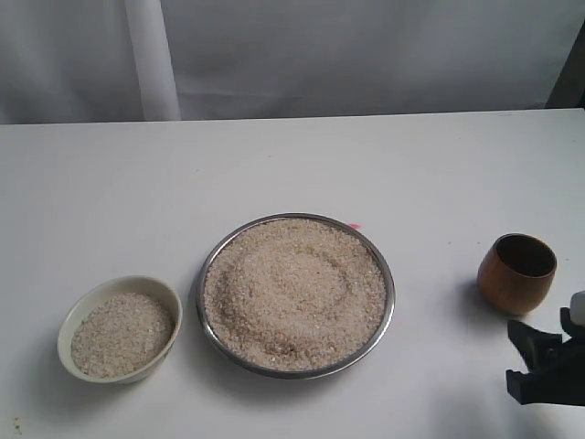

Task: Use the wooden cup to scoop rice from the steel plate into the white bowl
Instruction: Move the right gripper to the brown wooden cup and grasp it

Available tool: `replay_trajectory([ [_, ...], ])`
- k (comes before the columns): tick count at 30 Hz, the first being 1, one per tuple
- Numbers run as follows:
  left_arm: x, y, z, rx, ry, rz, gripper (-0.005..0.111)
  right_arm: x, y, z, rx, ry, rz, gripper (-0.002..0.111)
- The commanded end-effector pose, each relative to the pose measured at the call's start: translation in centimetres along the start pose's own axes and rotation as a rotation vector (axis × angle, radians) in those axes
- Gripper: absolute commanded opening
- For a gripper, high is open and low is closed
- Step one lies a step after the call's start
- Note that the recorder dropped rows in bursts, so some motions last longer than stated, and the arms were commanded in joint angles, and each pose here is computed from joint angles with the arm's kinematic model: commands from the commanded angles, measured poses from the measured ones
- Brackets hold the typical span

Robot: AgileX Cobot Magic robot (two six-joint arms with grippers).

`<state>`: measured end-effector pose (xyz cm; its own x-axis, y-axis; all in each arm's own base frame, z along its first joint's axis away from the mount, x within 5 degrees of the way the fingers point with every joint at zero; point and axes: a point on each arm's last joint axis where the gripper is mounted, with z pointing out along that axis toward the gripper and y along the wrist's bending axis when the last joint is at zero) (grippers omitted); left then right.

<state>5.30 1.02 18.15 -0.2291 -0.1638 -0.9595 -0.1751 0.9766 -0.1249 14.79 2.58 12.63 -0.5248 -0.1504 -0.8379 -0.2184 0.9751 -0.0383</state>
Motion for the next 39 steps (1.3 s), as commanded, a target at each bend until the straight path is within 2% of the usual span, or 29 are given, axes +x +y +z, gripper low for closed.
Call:
replay_trajectory([
  [1, -0.2, -0.1, -0.1, 0.009, -0.010, -0.006, 0.000, 0.0, 0.1, -0.1, -0.004, -0.014, -0.005, 0.098],
  [2, -0.2, -0.1, -0.1, 0.009, -0.010, -0.006, 0.000, -0.1, 0.1, -0.1, -0.004, -0.022, -0.005, 0.105],
  [3, -0.2, -0.1, -0.1, 0.009, -0.010, -0.006, 0.000, -0.1, 0.1, -0.1, -0.004, -0.027, -0.005, 0.105],
  [8, -0.2, -0.1, -0.1, 0.009, -0.010, -0.006, 0.000, -0.2, 0.1, -0.1, -0.004, -0.039, -0.003, 0.105],
  [22, -0.2, -0.1, -0.1, 0.009, -0.010, -0.006, 0.000, -0.7, -0.5, -0.1, 0.051, -0.092, 0.143, 0.105],
  [29, -0.2, -0.1, -0.1, 0.009, -0.010, -0.006, 0.000, -2.0, -0.5, 0.5, 0.041, -0.147, 0.159, 0.105],
  [39, -0.2, -0.1, -0.1, 0.009, -0.010, -0.006, 0.000, -1.5, -0.7, 4.2, 0.044, -0.093, 0.143, 0.105],
])
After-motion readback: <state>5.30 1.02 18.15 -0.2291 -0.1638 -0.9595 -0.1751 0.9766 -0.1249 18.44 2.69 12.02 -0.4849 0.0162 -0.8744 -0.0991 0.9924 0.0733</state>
